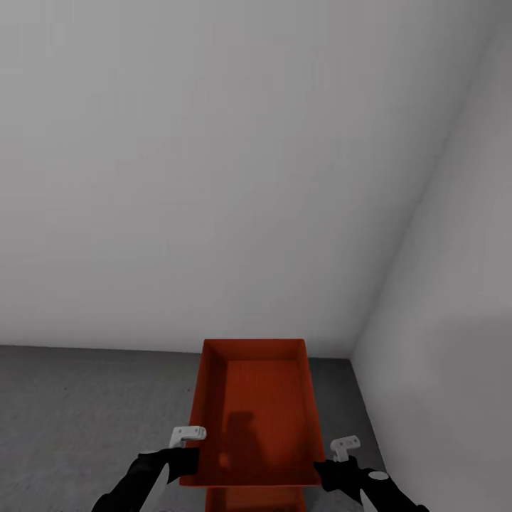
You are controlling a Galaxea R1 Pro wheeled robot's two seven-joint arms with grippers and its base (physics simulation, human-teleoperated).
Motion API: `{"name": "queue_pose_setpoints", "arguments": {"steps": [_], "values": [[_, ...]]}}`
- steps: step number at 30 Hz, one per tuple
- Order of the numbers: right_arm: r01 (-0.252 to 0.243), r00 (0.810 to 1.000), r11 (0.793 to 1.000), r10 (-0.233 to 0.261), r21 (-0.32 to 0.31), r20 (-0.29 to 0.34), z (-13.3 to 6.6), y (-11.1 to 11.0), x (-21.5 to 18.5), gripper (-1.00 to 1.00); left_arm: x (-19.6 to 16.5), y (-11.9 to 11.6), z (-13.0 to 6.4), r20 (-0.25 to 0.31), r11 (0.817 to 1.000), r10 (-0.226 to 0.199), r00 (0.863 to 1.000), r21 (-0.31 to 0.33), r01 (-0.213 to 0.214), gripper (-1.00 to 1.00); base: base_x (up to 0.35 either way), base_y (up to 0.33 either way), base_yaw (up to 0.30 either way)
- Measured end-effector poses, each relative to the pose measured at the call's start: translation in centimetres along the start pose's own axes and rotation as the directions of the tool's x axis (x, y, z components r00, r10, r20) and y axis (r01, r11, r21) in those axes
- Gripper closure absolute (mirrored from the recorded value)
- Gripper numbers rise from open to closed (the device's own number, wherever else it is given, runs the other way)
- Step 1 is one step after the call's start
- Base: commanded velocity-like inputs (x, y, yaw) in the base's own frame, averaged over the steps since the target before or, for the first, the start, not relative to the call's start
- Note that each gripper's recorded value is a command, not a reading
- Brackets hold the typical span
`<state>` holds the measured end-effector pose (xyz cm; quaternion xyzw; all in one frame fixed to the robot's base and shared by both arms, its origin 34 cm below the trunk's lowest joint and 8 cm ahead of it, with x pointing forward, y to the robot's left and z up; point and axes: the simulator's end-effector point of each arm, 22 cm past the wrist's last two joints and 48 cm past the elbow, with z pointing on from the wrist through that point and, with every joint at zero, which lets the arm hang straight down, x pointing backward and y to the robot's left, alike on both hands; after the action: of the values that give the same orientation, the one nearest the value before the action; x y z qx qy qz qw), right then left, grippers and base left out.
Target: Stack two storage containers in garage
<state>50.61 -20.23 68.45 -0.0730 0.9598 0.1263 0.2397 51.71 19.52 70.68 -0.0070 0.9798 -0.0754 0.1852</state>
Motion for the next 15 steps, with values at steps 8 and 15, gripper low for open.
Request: {"name": "queue_pose_setpoints", "arguments": {"steps": [8, 15], "values": [[-0.003, 1.0, 1.0, 0.003, -0.001, -0.013, 0.2, -0.1, 0.6, 1.0, 0.6, 0.0, 0.4, -0.013, 1.0, -0.003, 1.0, 0.0, 0.003, 1.0, 0.0, 0.0, 0.0], [-0.006, 1.0, 1.0, 0.006, -0.002, -0.023, 0.5, -0.1, 1.1, 1.0, 1.1, 0.1, 0.6, -0.024, 1.0, -0.005, 1.0, -0.001, 0.005, 1.0, 0.0, 0.0, 0.0]]}}
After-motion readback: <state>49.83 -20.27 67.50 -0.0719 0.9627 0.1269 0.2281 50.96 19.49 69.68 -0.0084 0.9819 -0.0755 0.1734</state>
